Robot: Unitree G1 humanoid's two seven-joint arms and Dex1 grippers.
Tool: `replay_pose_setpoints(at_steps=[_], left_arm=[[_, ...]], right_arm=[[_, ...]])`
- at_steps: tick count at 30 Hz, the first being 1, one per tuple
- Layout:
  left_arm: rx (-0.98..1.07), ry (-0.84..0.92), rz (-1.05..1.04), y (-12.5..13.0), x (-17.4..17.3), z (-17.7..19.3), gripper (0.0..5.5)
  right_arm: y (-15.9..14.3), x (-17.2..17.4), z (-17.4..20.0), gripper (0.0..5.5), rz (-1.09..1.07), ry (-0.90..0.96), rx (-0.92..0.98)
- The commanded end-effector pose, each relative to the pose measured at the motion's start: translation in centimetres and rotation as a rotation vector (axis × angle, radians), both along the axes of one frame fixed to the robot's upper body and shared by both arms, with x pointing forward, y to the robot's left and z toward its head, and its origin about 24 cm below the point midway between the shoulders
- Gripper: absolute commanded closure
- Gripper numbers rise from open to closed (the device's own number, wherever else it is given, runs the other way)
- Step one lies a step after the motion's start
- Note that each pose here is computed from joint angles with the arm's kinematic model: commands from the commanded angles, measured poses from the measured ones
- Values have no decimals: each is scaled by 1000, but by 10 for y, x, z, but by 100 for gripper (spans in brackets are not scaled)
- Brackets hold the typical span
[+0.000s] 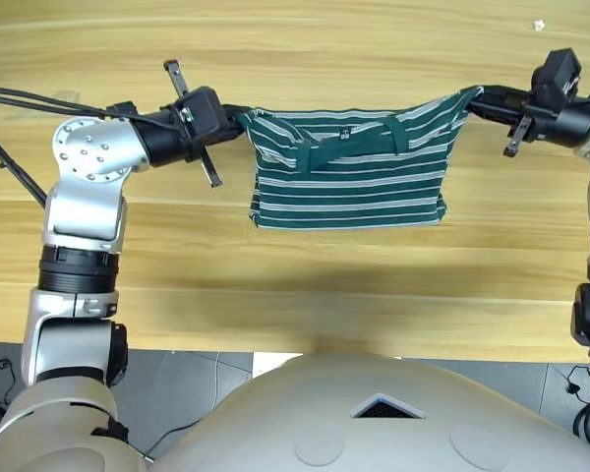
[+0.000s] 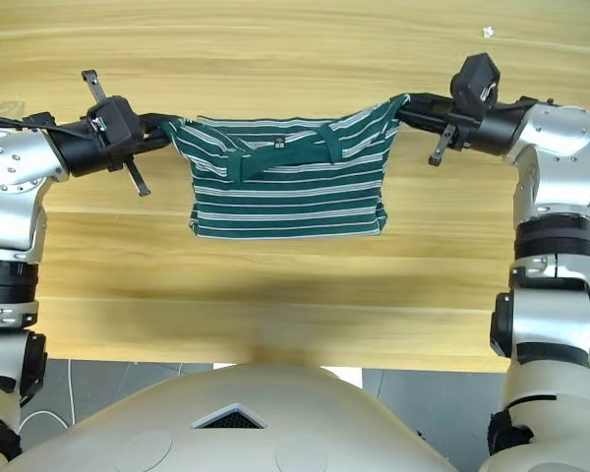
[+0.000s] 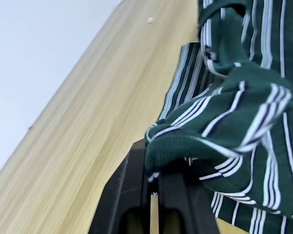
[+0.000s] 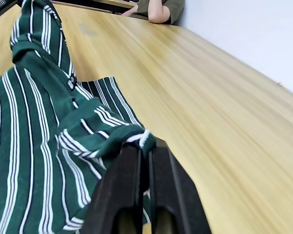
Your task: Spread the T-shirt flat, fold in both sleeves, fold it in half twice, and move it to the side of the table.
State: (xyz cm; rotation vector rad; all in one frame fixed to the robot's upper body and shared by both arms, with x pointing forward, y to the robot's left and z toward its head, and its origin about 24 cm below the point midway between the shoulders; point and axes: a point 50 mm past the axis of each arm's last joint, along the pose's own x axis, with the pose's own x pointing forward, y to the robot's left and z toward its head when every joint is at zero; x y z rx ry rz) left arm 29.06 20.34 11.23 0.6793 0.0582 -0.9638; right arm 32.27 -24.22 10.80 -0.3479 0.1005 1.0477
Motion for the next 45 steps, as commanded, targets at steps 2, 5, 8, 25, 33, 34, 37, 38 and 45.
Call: replay_pose_setpoints(at_steps=[2,5,8,25,33,34,37,38,45], left_arm=[[-15,-11,43,2,14,-6,550],[-12,10,41,1,10,-18,550],[-35,7,78,-3,14,-27,472],[-223,-152,809,47,60,-37,199],[-327,-282,685,22,43,-16,180],[-333,-288,679,21,41,-13,180],[-331,-320,643,15,35,-5,180],[-332,-326,636,14,33,-3,180],[-340,-328,609,4,25,2,180]], right_arm=[[6,11,-3,550,-8,-18,-17],[11,13,-7,550,-7,-28,-12],[15,19,-9,508,-49,-33,1],[15,39,-20,211,-398,-178,-84],[57,36,-28,211,-132,-299,-296],[56,36,-33,211,-104,-321,-420],[51,41,-45,211,-86,-347,-714],[51,42,-48,211,-80,-356,-770],[29,36,-69,211,22,-416,-1164]])
